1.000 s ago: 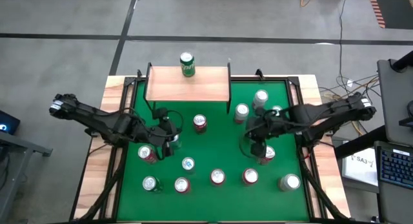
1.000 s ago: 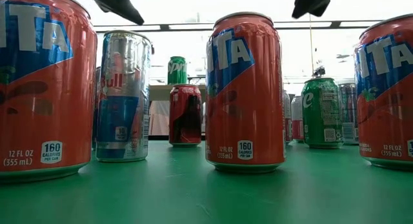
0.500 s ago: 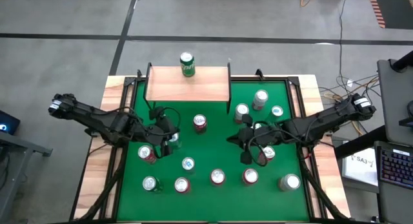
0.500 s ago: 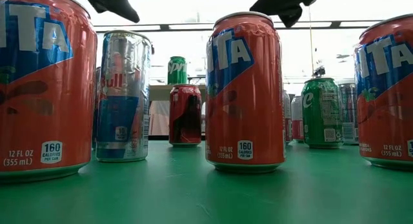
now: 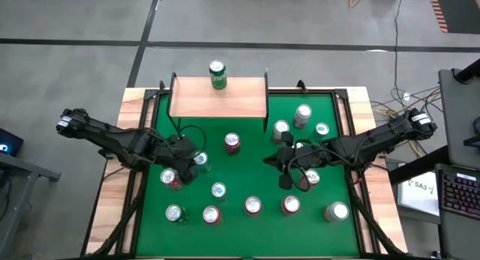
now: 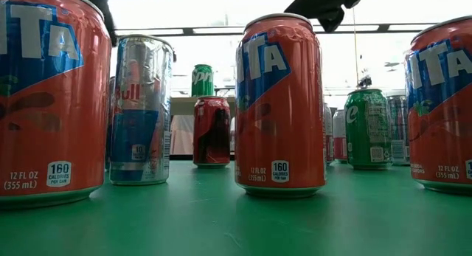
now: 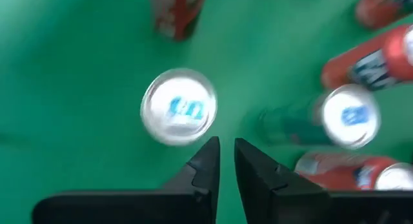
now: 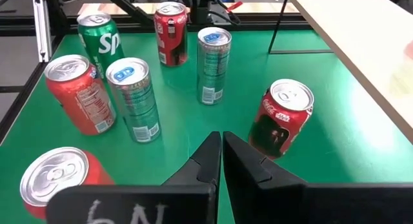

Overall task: Place canned beverage on shelf
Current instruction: Put the blue can on the shelf

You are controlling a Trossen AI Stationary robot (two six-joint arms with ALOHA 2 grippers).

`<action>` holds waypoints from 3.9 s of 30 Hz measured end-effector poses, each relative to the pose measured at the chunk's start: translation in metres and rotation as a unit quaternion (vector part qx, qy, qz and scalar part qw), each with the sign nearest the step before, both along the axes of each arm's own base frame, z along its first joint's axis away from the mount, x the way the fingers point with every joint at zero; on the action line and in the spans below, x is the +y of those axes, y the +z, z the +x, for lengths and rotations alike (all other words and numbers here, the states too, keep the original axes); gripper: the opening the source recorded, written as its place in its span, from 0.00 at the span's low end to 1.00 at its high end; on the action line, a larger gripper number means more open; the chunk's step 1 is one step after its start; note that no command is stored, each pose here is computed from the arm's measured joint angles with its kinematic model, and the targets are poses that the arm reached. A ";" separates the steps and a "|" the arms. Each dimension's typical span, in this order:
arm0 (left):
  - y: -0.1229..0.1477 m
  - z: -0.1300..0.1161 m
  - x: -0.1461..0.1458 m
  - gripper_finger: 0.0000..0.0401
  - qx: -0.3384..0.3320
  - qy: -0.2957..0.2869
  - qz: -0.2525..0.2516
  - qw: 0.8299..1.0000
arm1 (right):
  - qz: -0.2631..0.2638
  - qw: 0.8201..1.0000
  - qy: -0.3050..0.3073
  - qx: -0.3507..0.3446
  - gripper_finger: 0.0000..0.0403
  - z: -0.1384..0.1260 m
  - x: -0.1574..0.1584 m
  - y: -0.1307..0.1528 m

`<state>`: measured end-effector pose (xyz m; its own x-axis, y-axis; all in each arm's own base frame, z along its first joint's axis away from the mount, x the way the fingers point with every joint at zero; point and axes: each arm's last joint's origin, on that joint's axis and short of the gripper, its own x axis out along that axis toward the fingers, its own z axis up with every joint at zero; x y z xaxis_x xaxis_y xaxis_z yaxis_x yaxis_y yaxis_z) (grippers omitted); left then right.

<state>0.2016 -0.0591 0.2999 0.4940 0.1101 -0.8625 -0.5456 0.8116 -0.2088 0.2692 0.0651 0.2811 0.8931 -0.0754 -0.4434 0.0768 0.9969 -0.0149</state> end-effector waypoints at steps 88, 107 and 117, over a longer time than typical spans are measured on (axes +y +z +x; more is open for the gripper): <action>-0.035 0.066 -0.002 0.56 0.151 0.109 0.099 0.977 | -0.031 0.999 0.014 0.004 0.02 0.000 0.000 -0.002; 0.070 0.067 0.041 0.56 0.123 0.064 0.149 0.979 | -0.059 0.998 0.028 0.020 0.02 -0.003 -0.001 -0.011; 0.093 0.063 0.096 0.56 0.126 0.090 0.178 0.972 | -0.096 0.994 0.049 0.014 0.02 -0.001 -0.001 0.004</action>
